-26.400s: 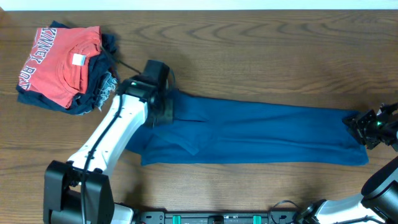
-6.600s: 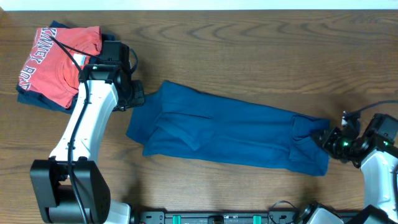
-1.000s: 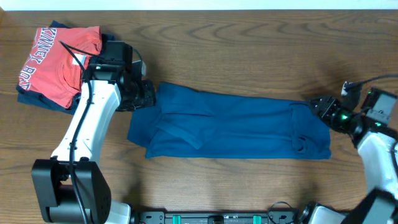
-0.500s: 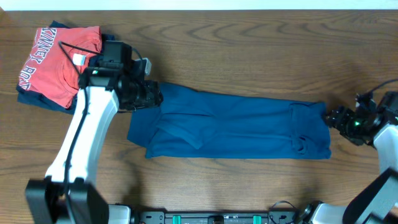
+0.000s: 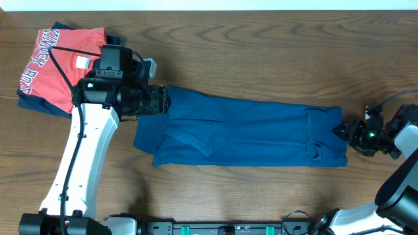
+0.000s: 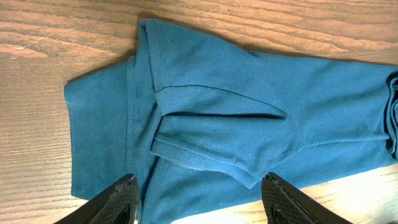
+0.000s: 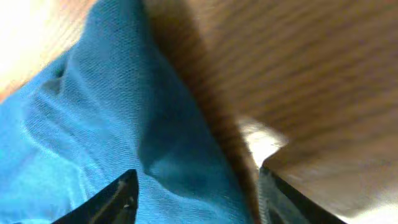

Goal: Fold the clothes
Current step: 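Pull the strip's left end leftward with the left gripper, right gripper holding right end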

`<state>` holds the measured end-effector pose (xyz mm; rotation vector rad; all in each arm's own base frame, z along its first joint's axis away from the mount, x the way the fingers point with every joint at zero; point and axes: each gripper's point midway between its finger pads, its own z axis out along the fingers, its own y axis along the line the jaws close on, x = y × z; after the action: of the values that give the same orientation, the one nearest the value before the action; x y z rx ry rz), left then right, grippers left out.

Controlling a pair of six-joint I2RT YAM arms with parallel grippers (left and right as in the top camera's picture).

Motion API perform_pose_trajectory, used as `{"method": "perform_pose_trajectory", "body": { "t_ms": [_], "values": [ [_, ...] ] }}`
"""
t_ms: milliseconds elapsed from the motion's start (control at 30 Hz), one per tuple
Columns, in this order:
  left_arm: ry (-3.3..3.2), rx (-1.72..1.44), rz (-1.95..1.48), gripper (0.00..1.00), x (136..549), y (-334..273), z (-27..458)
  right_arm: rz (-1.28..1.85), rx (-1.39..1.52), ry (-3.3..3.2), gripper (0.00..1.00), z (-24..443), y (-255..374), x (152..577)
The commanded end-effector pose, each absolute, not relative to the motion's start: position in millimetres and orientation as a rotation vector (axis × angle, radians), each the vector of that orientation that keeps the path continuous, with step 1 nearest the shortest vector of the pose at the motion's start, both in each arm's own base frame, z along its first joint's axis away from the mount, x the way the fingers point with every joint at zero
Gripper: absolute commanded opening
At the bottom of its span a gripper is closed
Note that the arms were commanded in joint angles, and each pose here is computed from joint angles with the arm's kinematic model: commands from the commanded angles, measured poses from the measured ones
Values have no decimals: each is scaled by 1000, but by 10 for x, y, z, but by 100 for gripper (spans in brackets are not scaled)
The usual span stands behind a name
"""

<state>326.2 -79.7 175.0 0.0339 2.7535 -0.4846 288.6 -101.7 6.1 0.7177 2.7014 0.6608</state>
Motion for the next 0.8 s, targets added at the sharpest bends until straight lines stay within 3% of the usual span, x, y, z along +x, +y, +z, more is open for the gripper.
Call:
{"method": "perform_pose_trajectory", "body": {
  "t_ms": [0, 100, 200, 267, 767],
  "values": [
    [2742, 56, -484, 65, 3276, -803, 1797, 748, 684, 2747, 53, -121, -853, 2756],
    [2742, 56, -484, 65, 3276, -803, 1797, 753, 675, 2746, 39, -175, -807, 2727],
    [2742, 56, -484, 65, 3276, -803, 1797, 737, 661, 2723, 10, -156, -844, 2780],
    [2742, 56, -484, 65, 3276, -803, 1797, 721, 668, 2703, 1, -117, -894, 2823],
    [2742, 56, -484, 66, 3275, -803, 1797, 384, 879, 2565, 1, 521, -1533, 2937]
  ]
}}
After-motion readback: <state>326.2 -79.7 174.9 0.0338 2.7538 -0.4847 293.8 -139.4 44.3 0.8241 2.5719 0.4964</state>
